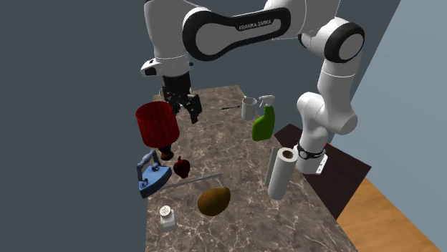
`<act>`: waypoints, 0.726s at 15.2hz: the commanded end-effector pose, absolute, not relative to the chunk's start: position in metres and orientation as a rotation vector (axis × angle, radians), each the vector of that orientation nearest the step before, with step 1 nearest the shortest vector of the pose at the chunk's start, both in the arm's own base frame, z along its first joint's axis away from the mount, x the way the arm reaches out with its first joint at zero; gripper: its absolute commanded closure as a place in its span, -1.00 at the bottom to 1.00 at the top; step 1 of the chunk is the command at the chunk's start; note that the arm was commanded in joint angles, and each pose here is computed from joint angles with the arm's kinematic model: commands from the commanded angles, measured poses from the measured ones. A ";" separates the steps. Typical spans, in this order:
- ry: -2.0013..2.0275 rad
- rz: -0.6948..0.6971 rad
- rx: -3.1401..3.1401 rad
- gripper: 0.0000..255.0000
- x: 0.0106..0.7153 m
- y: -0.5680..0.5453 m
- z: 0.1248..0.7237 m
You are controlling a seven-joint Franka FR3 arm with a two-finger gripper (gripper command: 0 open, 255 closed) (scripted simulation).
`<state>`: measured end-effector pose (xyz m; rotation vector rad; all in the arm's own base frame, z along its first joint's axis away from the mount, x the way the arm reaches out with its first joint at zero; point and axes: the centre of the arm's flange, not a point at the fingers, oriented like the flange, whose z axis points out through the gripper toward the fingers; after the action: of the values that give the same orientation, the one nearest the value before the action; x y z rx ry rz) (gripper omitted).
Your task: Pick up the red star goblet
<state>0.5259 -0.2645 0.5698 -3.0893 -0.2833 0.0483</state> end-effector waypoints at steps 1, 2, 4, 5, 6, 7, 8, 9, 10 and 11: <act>-0.286 0.044 -3.088 -1.00 0.545 -0.284 0.570; -0.287 0.041 -3.088 -1.00 0.553 -0.294 0.570; -0.287 0.036 -3.086 -1.00 0.570 -0.315 0.571; -0.287 0.035 -3.086 -1.00 0.573 -0.319 0.571; -0.287 0.035 -3.086 -1.00 0.573 -0.319 0.566; -0.287 0.035 -3.086 -1.00 0.573 -0.319 0.560; -0.287 0.035 -3.086 -1.00 0.573 -0.319 0.555; -0.287 0.035 -3.086 -1.00 0.573 -0.319 0.550; -0.287 0.035 -3.086 -1.00 0.573 -0.319 0.545; -0.287 0.035 -3.086 -1.00 0.573 -0.319 0.539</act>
<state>0.5734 -0.3186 0.5443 -3.0860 -0.2868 0.0350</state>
